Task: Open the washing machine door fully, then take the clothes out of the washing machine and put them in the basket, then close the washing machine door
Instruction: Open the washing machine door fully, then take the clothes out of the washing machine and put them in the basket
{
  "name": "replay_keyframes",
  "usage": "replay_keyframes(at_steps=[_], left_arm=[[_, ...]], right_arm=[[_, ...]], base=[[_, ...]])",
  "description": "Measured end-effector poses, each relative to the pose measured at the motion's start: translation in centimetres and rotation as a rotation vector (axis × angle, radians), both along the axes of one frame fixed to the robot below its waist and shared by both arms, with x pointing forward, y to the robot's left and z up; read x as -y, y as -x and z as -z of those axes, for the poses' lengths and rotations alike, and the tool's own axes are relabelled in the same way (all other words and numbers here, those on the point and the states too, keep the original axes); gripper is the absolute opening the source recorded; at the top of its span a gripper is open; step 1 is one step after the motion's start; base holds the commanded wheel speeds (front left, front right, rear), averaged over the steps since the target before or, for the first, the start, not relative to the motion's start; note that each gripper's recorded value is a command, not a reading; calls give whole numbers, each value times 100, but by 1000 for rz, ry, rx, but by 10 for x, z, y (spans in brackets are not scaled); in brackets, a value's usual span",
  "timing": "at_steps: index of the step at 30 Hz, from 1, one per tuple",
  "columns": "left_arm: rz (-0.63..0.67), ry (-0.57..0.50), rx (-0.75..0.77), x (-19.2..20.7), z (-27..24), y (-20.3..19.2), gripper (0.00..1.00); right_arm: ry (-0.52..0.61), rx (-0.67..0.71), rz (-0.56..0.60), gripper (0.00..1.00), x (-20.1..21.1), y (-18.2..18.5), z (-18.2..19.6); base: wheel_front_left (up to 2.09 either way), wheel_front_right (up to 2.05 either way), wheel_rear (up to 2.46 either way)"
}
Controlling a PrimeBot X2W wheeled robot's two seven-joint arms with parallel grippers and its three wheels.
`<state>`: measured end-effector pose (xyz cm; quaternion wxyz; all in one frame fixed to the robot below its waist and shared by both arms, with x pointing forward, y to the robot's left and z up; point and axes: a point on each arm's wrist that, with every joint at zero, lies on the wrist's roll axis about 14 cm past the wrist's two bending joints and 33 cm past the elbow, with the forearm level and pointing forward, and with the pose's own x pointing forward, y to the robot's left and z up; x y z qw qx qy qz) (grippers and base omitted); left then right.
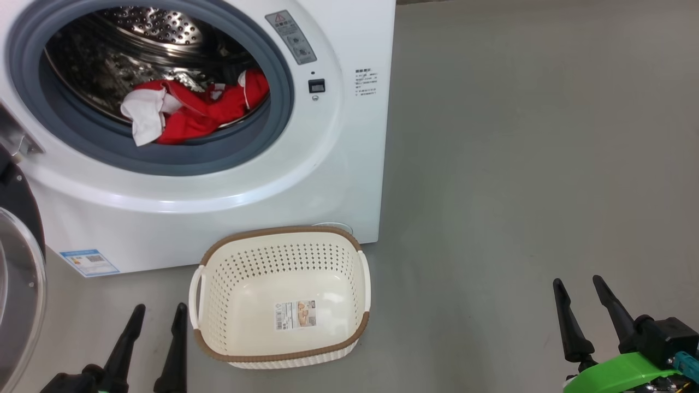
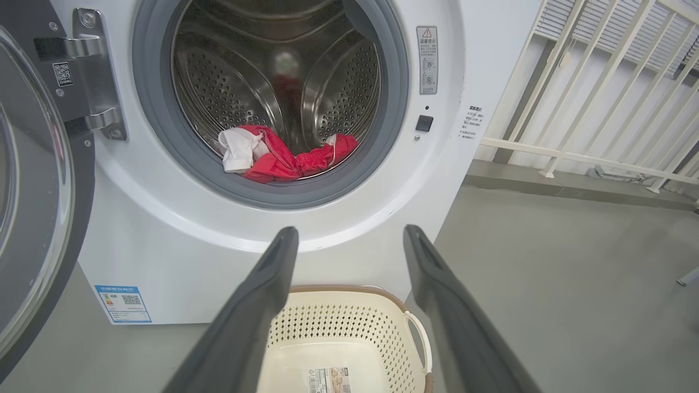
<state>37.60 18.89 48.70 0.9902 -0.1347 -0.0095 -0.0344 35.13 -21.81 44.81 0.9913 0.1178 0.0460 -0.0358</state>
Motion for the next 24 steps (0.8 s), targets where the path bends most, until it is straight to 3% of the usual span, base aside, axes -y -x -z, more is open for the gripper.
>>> replay_keyframes(at_steps=[17, 24], left_arm=[[-8, 39, -9, -5, 1, 4, 100], [2, 41, -19, -2, 5, 4, 100]], right_arm=[[-3, 7, -16, 100, -6, -2, -2], [-3, -1, -23, 100, -8, -4, 1]], base=[[0, 0, 0], [55, -63, 8]])
